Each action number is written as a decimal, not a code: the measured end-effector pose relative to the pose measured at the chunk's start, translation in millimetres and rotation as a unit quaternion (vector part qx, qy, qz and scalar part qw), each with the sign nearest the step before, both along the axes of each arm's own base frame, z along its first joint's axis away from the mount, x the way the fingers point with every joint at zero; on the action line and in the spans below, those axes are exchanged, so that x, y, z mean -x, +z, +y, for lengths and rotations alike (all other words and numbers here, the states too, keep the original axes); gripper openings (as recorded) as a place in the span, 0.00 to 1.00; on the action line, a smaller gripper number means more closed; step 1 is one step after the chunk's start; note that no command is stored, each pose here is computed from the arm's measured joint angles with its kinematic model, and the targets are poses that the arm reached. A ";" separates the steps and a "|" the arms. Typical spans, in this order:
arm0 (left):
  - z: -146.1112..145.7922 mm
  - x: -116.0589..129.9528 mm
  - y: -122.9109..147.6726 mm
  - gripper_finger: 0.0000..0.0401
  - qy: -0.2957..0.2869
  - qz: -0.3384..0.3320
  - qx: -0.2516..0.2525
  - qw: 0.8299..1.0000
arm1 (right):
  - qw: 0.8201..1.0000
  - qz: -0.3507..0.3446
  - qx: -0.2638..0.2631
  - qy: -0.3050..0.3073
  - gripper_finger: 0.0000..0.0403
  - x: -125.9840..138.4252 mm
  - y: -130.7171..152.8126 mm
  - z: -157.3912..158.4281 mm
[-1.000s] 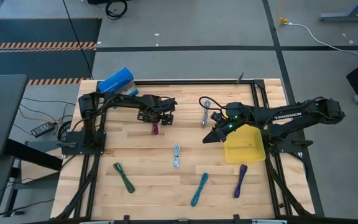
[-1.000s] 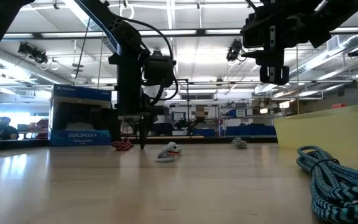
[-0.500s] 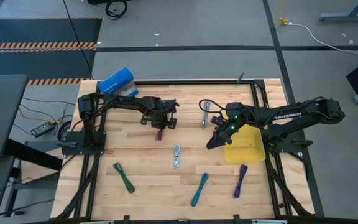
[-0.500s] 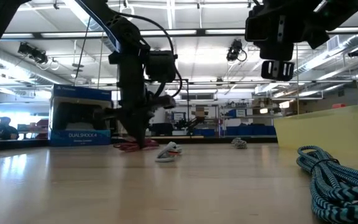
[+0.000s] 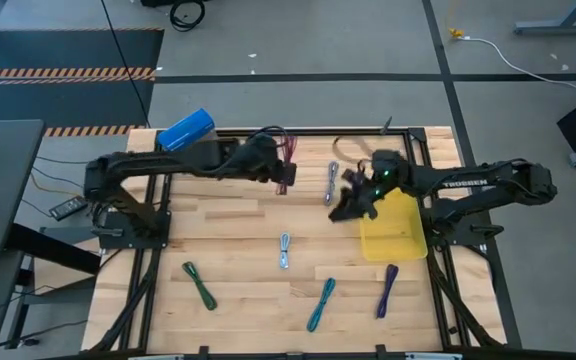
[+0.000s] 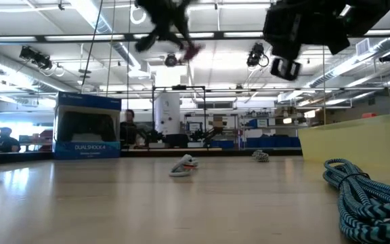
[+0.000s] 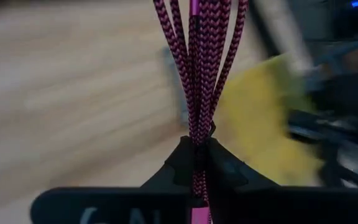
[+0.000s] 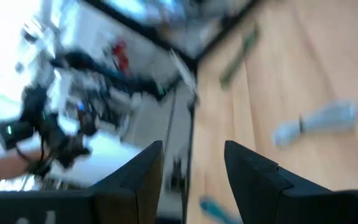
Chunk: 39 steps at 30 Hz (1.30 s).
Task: Pick and place USB-C Cables
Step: Put the pink USB cable into the yellow container
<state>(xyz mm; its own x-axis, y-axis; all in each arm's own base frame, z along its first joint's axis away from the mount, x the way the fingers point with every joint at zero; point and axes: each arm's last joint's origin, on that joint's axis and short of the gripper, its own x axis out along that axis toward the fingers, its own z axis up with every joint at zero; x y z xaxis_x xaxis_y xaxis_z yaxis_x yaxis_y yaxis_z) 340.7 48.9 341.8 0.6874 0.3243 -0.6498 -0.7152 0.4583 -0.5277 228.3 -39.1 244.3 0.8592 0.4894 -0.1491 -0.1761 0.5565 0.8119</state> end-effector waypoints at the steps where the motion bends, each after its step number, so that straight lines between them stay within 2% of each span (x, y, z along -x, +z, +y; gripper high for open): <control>1: -6.2 1.4 7.4 0.05 -0.007 -0.013 -0.014 1.000 | 0.999 -0.026 -0.002 -0.019 0.44 0.6 7.0 -3.4; 6: -27.9 2.3 27.4 0.05 -0.047 -0.084 -0.037 0.995 | 0.979 -0.158 0.016 -0.128 0.44 8.4 39.6 -17.2; 10: -40.1 -2.0 30.6 0.06 -0.070 -0.108 -0.042 0.991 | 0.973 -0.159 0.038 -0.165 0.44 11.2 46.0 -27.3; 17: -50.6 -5.8 37.5 0.06 -0.110 -0.146 -0.045 0.982 | 0.964 -0.177 0.062 -0.188 0.44 0.7 63.1 -33.5; 25: -51.5 -6.5 37.9 0.07 -0.154 -0.147 -0.045 0.976 | 0.961 -0.188 0.066 -0.195 0.44 -15.9 82.4 -35.3; 32: -50.1 -6.5 37.8 0.08 -0.165 -0.146 -0.042 0.975 | 0.966 -0.189 0.061 -0.163 0.44 -34.2 87.6 -27.5; 39: -52.6 -6.8 38.2 0.09 -0.185 -0.152 -0.025 0.970 | 0.965 -0.179 0.057 -0.183 0.43 -47.3 79.1 -26.2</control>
